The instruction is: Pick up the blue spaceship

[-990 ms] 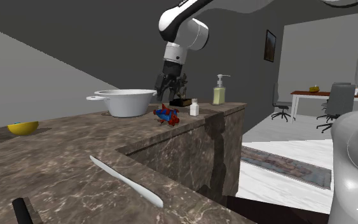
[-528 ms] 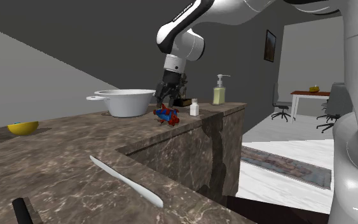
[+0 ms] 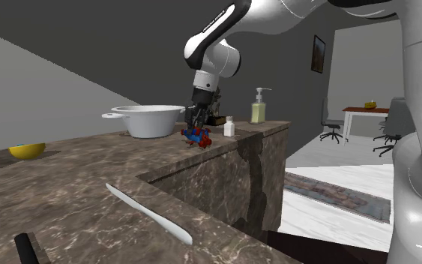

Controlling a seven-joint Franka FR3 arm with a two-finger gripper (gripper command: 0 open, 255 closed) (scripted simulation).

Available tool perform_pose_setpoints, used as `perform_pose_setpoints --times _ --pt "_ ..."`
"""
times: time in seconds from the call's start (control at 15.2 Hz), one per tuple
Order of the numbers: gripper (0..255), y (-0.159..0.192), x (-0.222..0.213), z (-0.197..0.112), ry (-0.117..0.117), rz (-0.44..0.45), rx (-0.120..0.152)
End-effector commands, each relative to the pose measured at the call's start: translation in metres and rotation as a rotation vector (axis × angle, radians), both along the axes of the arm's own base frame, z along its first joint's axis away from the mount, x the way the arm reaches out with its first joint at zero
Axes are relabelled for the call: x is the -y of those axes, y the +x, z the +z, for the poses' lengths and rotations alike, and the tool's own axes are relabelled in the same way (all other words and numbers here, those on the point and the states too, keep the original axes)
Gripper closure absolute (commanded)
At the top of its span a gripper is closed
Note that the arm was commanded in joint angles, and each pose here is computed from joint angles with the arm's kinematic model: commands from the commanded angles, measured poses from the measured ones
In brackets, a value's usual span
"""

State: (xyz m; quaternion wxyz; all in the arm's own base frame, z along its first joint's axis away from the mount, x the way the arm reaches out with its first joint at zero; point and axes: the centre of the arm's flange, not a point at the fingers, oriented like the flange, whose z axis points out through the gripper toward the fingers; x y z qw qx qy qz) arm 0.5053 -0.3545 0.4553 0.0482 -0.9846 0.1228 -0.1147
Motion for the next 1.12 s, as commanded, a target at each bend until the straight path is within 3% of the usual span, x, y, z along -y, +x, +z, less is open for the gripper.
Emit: perform_pose_setpoints --times 0.0,0.33,1.06 --pt "255 0.000 0.000 -0.001 0.000 0.000 -0.001" --pt "255 0.000 -0.001 -0.001 0.000 0.000 -0.001" --pt "255 0.000 -0.001 0.057 0.000 0.000 -0.001"
